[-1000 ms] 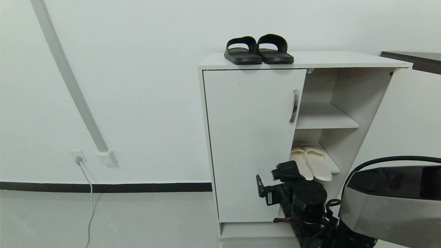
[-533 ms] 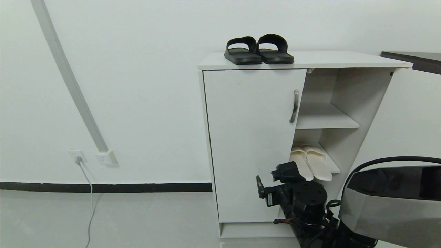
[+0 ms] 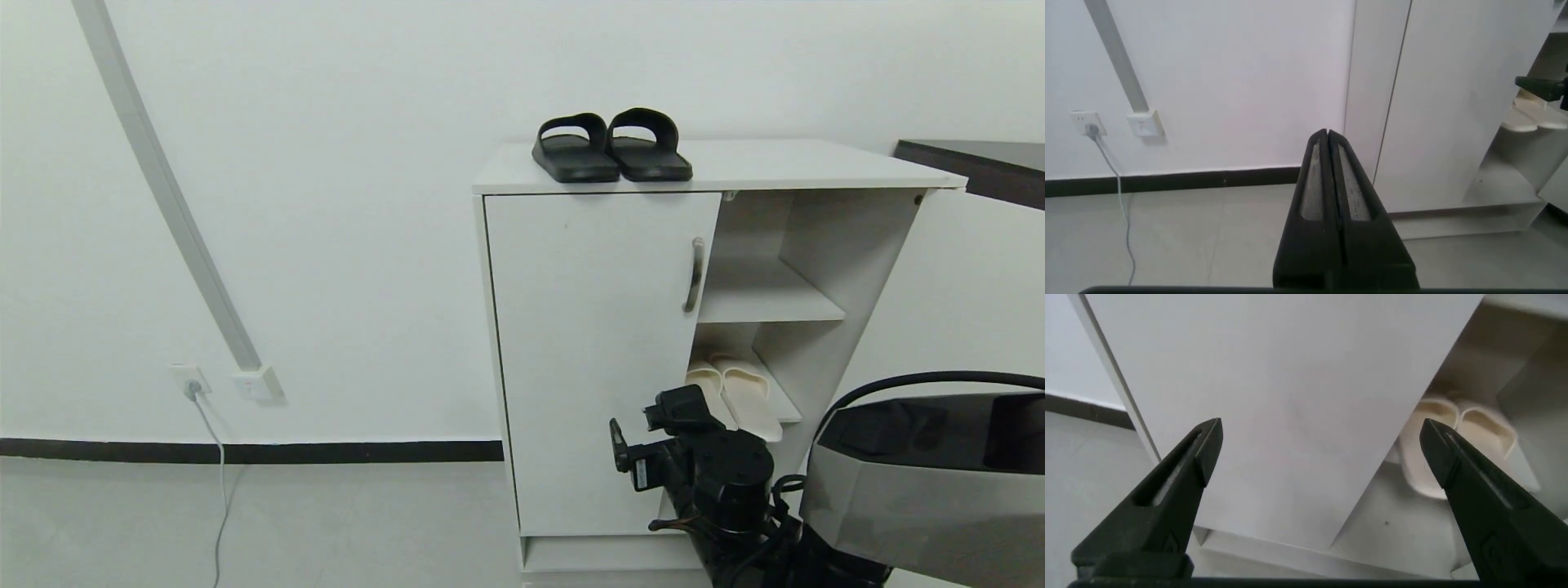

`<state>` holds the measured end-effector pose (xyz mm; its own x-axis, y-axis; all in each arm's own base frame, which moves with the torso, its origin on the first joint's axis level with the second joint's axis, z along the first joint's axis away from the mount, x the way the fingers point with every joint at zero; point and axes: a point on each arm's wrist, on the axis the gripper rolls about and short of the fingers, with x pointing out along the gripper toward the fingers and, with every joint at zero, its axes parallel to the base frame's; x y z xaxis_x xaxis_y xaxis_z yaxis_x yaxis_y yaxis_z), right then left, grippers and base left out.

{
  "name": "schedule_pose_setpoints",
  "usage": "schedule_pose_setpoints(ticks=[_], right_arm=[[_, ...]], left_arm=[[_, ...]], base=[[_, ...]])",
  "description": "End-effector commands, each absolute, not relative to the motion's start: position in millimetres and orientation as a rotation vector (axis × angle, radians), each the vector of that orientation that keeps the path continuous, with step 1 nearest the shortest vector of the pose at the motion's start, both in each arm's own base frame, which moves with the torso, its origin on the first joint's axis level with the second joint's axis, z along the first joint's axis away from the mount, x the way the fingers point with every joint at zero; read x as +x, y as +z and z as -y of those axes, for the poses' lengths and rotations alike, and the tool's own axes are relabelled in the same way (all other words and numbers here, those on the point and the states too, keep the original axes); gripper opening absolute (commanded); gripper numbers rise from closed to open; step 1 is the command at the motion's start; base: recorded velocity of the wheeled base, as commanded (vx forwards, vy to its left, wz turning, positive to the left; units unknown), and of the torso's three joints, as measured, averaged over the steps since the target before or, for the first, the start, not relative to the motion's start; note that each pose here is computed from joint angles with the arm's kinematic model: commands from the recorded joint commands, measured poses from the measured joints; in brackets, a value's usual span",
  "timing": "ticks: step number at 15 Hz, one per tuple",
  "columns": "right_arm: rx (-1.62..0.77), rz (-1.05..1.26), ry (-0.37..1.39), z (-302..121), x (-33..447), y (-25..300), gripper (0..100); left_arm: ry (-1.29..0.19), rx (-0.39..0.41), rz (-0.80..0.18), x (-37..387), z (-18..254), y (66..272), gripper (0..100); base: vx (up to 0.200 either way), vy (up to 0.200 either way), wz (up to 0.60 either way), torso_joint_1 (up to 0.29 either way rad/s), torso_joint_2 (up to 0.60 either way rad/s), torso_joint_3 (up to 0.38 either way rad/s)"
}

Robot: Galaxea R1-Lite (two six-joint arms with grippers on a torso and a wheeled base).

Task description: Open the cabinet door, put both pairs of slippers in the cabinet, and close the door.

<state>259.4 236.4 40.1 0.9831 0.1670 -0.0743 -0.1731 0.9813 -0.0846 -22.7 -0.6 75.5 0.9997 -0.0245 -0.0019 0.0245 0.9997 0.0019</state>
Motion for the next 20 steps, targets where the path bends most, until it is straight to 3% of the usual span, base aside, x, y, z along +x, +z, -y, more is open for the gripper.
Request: schedule_pose_setpoints(ticks=[1, 20], right_arm=[[-0.093, -0.069, 0.171, -236.6, 259.3, 38.8, 100], [-0.099, -0.068, 0.172, -238.0, 260.7, 37.5, 100]], left_arm=[[-0.025, 0.002, -0.002, -22.7, 0.6, 75.5, 0], [-0.025, 0.002, -0.002, -22.7, 0.6, 75.5, 0]], base=[[0.000, 0.000, 0.00, 0.080, -0.43, -0.364], [0.000, 0.000, 0.00, 0.161, -0.49, -0.327]])
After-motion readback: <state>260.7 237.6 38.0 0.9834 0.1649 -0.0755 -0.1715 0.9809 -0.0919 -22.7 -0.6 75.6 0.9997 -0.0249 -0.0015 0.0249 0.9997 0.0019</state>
